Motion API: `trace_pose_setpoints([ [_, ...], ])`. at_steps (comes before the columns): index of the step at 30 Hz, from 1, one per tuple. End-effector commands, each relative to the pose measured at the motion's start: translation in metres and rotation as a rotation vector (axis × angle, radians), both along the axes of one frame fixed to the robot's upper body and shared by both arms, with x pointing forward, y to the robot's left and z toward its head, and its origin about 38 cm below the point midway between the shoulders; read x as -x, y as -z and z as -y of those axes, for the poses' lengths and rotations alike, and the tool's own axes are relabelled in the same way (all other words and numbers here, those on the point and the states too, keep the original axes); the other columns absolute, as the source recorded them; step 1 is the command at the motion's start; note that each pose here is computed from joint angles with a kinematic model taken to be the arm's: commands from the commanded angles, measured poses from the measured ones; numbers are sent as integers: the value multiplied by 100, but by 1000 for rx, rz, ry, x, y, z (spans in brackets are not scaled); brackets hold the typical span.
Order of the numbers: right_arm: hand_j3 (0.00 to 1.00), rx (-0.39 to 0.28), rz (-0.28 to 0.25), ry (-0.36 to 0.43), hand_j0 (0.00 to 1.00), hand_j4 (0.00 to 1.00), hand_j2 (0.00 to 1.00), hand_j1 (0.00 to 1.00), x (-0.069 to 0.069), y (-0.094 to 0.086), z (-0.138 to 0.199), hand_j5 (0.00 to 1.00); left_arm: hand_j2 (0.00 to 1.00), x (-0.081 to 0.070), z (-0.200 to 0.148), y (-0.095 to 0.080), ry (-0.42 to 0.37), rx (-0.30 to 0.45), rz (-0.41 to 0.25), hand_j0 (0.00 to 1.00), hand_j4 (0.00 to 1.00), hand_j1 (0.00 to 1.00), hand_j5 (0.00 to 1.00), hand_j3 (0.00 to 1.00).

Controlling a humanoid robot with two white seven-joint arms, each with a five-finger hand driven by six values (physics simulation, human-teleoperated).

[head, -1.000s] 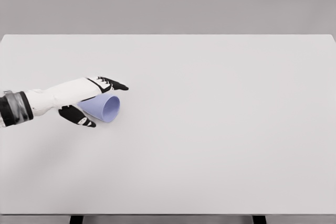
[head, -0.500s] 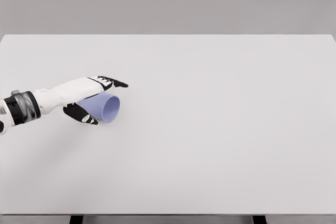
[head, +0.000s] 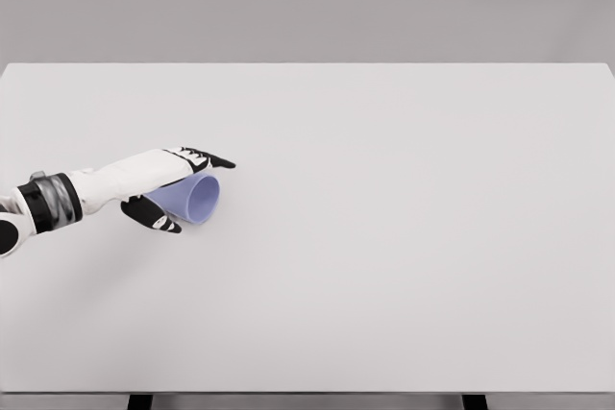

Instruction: Flip the cup with left arm and place it on the table

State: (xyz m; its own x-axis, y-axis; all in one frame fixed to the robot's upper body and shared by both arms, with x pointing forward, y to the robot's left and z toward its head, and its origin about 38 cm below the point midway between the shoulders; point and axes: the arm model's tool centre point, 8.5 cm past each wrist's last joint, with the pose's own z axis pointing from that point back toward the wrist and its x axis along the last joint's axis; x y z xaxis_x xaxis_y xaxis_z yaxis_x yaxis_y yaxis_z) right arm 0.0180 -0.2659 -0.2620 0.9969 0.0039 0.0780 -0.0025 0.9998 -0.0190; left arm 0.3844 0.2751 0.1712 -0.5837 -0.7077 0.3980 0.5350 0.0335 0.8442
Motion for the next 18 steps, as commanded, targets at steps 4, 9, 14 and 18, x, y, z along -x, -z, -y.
trace_pose_setpoints([
  [4,100,0,0,0,100,100,100,100,0,0,0,100,93,-1,-2,2,-8,-2,-6,93,93,93,93,93],
  [9,100,0,0,0,100,100,100,100,0,0,0,100,83,0,-2,4,-6,-3,-12,83,83,83,83,83],
  [14,100,0,0,0,100,100,100,100,0,0,0,100,68,0,-2,4,-5,-3,-13,68,68,68,68,68],
  [18,100,0,0,0,100,100,100,100,0,0,0,100,57,-1,-4,7,-14,-7,-19,57,57,57,57,57],
])
